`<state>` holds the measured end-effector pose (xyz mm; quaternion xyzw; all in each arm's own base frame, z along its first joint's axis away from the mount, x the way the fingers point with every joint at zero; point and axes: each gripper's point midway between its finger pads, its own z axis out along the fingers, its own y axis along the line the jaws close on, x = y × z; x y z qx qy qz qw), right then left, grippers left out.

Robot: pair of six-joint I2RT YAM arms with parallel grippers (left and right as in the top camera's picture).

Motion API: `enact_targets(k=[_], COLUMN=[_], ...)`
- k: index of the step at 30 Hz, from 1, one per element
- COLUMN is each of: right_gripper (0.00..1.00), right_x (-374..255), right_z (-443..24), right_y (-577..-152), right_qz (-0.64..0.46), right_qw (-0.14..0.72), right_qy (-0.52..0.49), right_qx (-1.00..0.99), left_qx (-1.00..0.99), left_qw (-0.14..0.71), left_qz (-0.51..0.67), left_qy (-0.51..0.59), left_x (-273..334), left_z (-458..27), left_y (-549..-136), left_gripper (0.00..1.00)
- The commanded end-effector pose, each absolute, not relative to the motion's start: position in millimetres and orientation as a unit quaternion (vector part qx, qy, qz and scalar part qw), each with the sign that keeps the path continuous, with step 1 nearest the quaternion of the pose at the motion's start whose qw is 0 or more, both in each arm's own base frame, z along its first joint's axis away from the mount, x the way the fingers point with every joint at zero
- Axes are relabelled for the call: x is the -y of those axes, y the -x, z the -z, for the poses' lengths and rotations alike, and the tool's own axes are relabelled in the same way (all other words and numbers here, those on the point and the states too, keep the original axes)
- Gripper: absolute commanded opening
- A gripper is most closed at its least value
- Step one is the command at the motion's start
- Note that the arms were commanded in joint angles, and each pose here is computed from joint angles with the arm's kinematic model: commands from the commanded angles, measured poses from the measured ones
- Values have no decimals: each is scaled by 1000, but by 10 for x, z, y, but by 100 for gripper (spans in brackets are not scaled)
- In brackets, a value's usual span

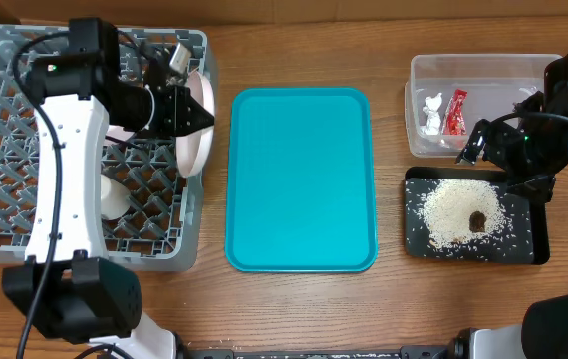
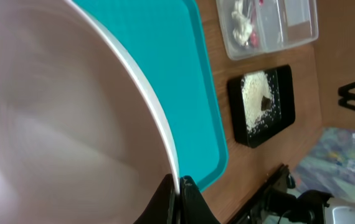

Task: Sort waste into correct bins and load items into the dishwasher
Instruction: 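Stand the white plate upright in the dish rack with left gripper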

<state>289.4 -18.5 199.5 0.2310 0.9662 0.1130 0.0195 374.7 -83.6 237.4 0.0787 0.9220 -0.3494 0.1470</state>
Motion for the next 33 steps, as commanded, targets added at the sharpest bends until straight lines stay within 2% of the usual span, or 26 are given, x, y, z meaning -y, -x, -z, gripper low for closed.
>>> enact_targets(k=[1,8,9,11,13,16,21,26,31,33], right_gripper=[100,100,100,100,100,100,100,100,100,100], right_x=[200,200,200,200,200,200,204,144,-118,-329], right_z=[-2041,-2041,-2041,-2041,-2041,-2041,-2043,-2070,-2137,-2173], right_y=[-2895,-2896,-2897,-2897,-2898,-2897,-2917,-3031,-3328,-3467], right_qz=[-110,-110,-110,-110,-110,-110,-110,-132,-152,-153], right_qw=[29,29,29,29,29,29,33,54,110,141], right_qy=[-227,-227,-227,-227,-227,-227,-227,-221,-163,-95], right_qx=[-967,-967,-967,-967,-967,-967,-967,-965,-969,-974], left_qx=[-917,-949,-951,-952,-952,-951,-948,-956,-964,-966], left_qw=[128,98,95,90,89,94,129,182,183,171], left_qz=[367,294,290,291,292,295,290,230,59,47], left_qy=[-90,-58,-50,-34,-19,-6,-16,2,183,187], left_x=[876,544,510,464,429,398,394,251,-313,-317], left_z=[-2209,-1936,-1926,-1924,-1931,-1980,-2244,-2522,-2505,-2466], left_y=[-3710,-3649,-3637,-3623,-3630,-3657,-3659,-3644,-3550,-3511], left_gripper=[4,4,7,33,43,68,100,100,100,100])
